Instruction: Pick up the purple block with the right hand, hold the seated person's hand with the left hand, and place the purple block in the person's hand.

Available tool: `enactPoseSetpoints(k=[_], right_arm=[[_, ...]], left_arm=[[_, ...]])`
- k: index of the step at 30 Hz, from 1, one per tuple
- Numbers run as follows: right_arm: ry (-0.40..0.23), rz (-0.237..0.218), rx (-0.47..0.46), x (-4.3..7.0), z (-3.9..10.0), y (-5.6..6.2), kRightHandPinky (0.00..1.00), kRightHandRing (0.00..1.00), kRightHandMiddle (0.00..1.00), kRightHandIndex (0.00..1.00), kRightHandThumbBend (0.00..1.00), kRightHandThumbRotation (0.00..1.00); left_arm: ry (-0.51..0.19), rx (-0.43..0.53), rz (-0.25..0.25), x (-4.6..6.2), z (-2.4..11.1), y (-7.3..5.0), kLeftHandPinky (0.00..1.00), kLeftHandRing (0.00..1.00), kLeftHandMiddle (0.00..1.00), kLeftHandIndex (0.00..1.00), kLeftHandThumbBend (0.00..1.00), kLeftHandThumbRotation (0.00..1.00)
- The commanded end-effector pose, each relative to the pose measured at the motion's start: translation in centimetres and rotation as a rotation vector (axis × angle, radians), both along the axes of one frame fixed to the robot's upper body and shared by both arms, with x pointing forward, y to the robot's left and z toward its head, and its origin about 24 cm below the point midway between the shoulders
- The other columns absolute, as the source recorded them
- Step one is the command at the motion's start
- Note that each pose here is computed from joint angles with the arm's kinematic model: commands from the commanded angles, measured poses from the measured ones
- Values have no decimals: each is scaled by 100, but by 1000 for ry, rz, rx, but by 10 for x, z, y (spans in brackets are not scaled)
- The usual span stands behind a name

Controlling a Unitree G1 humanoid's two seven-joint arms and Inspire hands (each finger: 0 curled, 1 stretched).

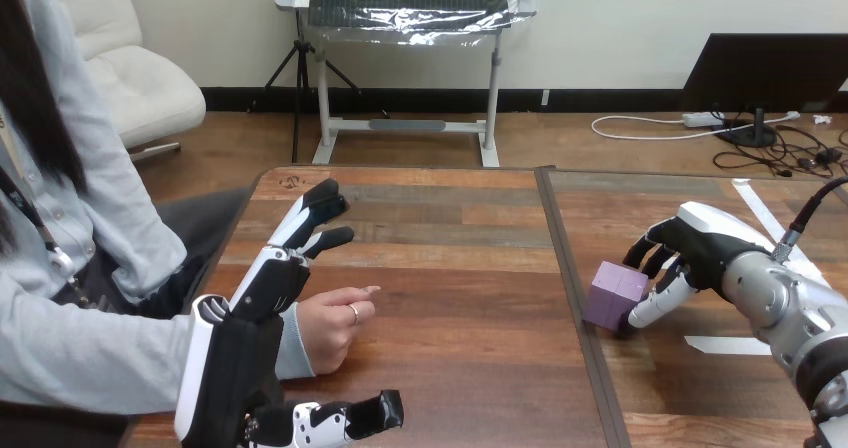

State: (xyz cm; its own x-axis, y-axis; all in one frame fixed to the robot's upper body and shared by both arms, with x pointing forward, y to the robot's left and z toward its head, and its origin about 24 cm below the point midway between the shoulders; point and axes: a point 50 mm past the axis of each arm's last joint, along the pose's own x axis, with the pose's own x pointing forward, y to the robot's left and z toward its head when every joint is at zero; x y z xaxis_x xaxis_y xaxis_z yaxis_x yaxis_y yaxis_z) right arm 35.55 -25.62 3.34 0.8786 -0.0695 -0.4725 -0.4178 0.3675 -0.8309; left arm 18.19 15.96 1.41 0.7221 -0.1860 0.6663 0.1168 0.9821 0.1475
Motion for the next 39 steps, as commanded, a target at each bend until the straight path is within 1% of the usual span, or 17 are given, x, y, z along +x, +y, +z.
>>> enactPoseSetpoints(k=[1,4,10,16,18,20,22,27,29,32,35,39], right_arm=[[-113,-26,18,9,15,1,58,62,64,61,84,0],[-144,-31,15,10,17,1,55,60,62,58,83,0],[-186,-49,-7,10,19,0,48,54,59,55,82,0],[-203,-68,-13,12,22,-1,48,54,58,53,83,0],[-213,-71,-6,12,23,-1,46,52,56,53,83,0],[-222,-73,-4,13,24,-1,40,46,51,52,83,0],[-224,-74,-8,13,24,-2,37,44,50,52,83,0],[-228,-83,-11,13,26,-4,39,46,52,53,83,0],[-234,-82,-15,13,26,-4,43,50,55,53,83,0],[-252,-74,-22,13,27,-4,45,52,56,53,84,0],[-259,-83,-16,13,28,-5,46,52,56,52,84,0],[-266,-108,2,12,27,-7,47,53,56,53,83,0]], left_arm=[[-94,-16,-12,9,15,-3,79,90,91,84,100,47],[-91,-14,-15,9,15,-3,78,90,92,84,100,47],[-86,-13,-15,10,15,-4,79,90,92,84,100,48],[-85,-11,-16,10,14,-4,79,90,92,84,100,48],[-84,-9,-19,10,14,-5,80,91,93,84,100,48],[-82,-10,-24,10,14,-5,81,91,93,85,100,48],[-80,-9,-29,11,14,-5,82,92,93,85,100,48],[-83,-7,-28,12,14,-6,83,92,93,84,100,48],[-84,-7,-26,12,14,-5,83,92,93,84,100,48],[-84,-7,-28,12,14,-6,83,92,93,84,100,48],[-85,-3,-29,12,15,-5,83,92,93,83,100,48],[-84,-1,-24,12,15,-5,83,92,93,83,100,49]])
